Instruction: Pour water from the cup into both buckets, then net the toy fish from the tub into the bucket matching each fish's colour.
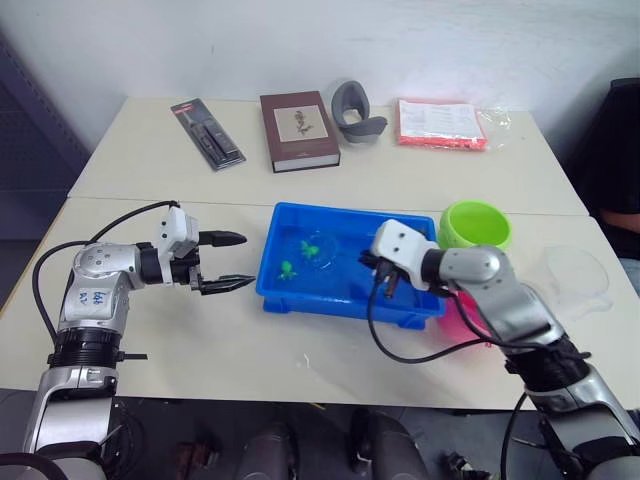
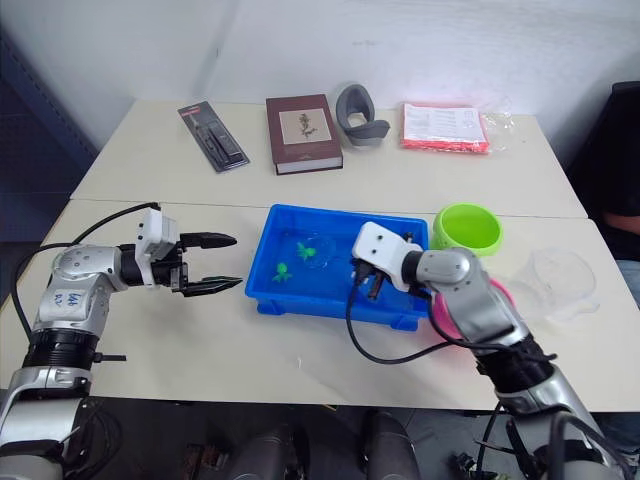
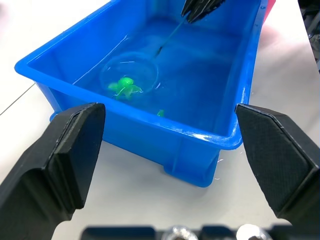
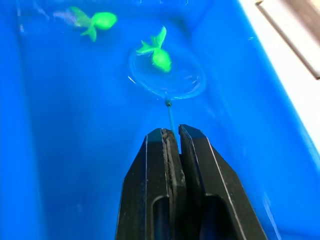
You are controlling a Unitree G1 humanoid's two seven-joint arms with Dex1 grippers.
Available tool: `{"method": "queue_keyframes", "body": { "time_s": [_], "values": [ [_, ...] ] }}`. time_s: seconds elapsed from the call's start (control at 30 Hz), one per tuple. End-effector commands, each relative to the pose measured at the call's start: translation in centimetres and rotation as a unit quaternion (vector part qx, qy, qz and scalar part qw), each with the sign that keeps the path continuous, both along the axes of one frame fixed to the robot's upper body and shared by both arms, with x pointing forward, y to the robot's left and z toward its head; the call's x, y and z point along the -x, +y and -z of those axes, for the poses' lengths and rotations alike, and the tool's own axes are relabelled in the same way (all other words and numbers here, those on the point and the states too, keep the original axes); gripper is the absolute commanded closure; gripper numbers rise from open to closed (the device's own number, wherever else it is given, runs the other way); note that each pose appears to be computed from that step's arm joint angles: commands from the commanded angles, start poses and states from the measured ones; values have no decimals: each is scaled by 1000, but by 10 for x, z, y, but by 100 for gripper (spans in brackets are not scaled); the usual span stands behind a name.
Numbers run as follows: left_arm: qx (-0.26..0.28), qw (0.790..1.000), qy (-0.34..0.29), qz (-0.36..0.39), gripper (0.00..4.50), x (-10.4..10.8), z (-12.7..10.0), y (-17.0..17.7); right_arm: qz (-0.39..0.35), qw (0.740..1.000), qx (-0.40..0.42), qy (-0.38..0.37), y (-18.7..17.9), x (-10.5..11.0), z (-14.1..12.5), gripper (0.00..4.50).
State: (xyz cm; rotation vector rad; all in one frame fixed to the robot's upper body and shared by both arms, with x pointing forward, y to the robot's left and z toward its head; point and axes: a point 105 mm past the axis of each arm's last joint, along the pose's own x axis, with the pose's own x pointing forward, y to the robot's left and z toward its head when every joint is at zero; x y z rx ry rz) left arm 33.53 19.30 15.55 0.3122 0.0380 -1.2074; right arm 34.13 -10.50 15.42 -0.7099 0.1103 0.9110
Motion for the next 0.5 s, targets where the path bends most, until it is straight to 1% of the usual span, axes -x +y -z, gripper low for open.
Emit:
{"method": "queue_keyframes", "body": {
  "time_s": [0.03, 0.13, 0.23, 0.33, 0.43, 0.5],
  "values": [
    [20, 999, -10, 25, 3, 6, -4, -12, -13, 998, -33, -50, -14, 15, -26, 450],
    [36, 999, -14, 36, 3, 4, -5, -25, 5, 998, -35, -58, -33, 29, -28, 450],
    [56, 997, -23, 49, 3, 1, -12, -39, 14, 997, -35, -67, -46, 50, -31, 450],
    [78, 994, -29, 64, 3, -2, -22, -53, 35, 994, -55, -86, -57, 68, -41, 450],
    [92, 992, -34, 78, 3, -5, -28, -65, 75, 987, -93, -105, -68, 77, -51, 450],
    [101, 991, -35, 86, 3, -7, -30, -72, 94, 985, -96, -111, -76, 82, -52, 450]
  ]
}}
